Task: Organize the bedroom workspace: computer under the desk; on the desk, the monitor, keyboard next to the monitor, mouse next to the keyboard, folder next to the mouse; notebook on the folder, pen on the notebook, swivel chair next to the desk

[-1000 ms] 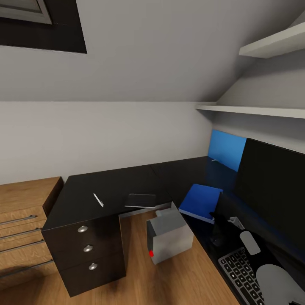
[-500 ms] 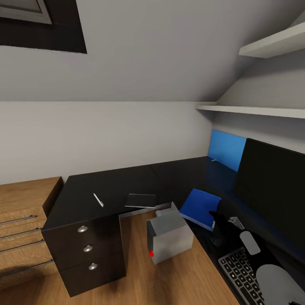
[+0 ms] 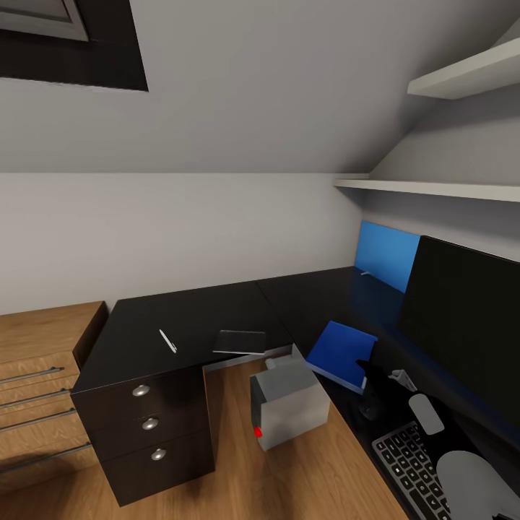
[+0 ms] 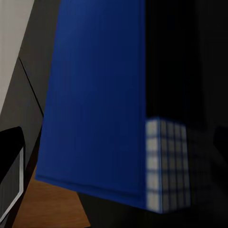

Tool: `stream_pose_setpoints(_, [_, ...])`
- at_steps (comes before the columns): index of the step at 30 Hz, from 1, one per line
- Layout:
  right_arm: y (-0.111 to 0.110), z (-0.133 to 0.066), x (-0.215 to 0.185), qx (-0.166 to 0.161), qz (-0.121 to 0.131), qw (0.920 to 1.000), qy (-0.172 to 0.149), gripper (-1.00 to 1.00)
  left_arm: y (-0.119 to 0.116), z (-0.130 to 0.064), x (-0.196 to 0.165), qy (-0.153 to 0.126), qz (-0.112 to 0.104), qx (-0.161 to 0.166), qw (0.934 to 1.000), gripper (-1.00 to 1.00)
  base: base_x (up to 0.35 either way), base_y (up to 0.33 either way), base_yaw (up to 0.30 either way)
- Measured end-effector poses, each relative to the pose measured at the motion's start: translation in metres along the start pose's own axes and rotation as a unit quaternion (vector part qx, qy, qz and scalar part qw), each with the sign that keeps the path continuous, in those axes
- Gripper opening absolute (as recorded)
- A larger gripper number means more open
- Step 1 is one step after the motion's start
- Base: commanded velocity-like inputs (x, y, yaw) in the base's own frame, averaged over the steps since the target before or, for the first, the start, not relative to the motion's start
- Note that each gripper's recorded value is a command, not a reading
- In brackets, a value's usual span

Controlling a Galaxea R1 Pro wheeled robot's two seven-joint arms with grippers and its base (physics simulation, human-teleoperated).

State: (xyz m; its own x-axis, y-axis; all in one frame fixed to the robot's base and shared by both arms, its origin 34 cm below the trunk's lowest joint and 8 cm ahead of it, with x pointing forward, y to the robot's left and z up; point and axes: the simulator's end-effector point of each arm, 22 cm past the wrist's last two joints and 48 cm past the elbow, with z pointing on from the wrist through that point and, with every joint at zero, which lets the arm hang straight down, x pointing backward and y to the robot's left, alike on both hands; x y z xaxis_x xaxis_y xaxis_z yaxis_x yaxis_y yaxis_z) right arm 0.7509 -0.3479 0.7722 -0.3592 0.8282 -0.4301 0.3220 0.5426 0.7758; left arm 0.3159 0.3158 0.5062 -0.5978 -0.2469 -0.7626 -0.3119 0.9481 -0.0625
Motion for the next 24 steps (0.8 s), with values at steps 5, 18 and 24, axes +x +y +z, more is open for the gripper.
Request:
stream_pose_setpoints(5, [0.000, 0.000, 0.000, 0.000, -0.001, 1.0000, 0.000, 1.00, 0.000, 0.000, 0.000, 0.000, 0.000, 0.000, 1.0000, 1.00, 0.000, 0.000, 0.000])
stream_pose_setpoints(18, [0.015, -0.002, -0.013, -0.014, -0.018, 0.9996, -0.015, 1.00, -0.001, 0.000, 0.000, 0.001, 0.000, 0.000, 1.0000, 1.00, 0.000, 0.000, 0.000])
stream_pose_setpoints(24, [0.022, -0.003, -0.018, -0.021, -0.023, 0.9993, -0.021, 1.00, -0.001, 0.000, 0.001, 0.001, -0.001, 0.000, 1.0000, 1.00, 0.000, 0.000, 0.000])
